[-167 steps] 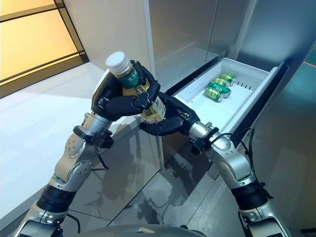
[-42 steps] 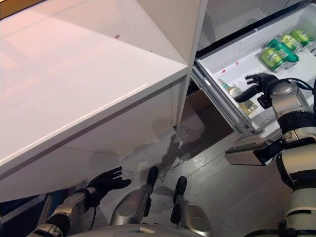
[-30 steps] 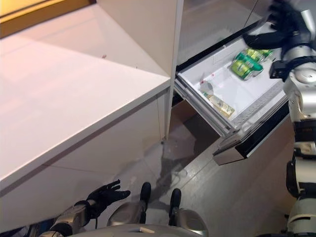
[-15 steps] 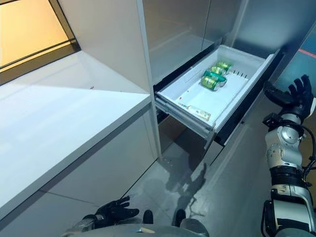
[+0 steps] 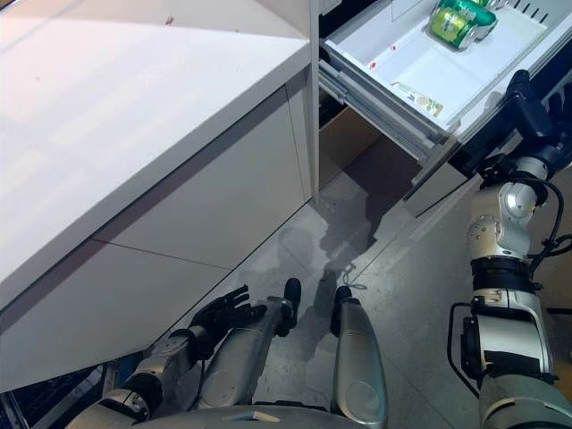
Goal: Put drinks into fridge and close the fridge
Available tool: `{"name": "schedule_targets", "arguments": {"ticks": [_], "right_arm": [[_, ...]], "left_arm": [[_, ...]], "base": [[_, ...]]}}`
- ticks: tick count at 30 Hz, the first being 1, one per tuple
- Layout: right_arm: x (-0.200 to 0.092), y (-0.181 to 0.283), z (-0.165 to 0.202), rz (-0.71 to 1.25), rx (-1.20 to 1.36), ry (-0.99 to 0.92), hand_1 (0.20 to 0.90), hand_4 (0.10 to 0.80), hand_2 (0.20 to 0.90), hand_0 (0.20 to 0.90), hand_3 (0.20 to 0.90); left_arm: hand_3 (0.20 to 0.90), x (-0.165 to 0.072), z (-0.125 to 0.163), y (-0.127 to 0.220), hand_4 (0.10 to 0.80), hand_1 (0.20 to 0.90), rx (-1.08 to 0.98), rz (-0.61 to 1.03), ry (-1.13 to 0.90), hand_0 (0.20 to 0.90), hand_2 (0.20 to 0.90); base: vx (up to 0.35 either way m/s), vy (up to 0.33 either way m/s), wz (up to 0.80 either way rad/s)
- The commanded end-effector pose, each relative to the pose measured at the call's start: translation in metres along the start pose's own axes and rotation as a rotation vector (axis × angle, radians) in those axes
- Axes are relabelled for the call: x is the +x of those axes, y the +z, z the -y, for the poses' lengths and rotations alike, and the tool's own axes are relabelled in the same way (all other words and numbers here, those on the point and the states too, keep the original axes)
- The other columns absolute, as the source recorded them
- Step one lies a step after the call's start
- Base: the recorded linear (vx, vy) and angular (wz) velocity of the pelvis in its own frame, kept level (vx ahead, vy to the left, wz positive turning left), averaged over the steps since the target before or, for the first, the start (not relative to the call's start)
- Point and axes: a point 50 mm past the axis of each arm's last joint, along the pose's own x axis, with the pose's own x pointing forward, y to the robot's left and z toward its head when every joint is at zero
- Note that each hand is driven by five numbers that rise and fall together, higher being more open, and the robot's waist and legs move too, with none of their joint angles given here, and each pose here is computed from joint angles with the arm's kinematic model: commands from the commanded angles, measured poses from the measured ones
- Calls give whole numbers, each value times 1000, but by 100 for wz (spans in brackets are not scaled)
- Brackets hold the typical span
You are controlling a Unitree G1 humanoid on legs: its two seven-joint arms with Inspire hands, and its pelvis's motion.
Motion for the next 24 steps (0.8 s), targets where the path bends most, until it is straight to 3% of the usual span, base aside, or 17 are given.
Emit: {"name": "schedule_targets", "arguments": {"ticks": [1, 10, 24], "right_arm": [[-3, 3, -37, 9, -41, 281, 900, 800, 900, 900, 900], [-20, 7, -88, -1, -88, 667, 900, 800, 900, 900, 900], [2, 11, -110, -126, -41, 639, 900, 800, 900, 900, 900]], "left_arm": [[900, -9, -7, -23, 800, 900, 6, -46, 26, 900, 900], [900, -13, -13, -20, 800, 900, 8, -24, 14, 900, 900], [900, -29, -37, -44, 800, 900, 50, -121, 50, 900, 900]], "base": [[-11, 59, -7], [16, 29, -2], [70, -20, 21]]}}
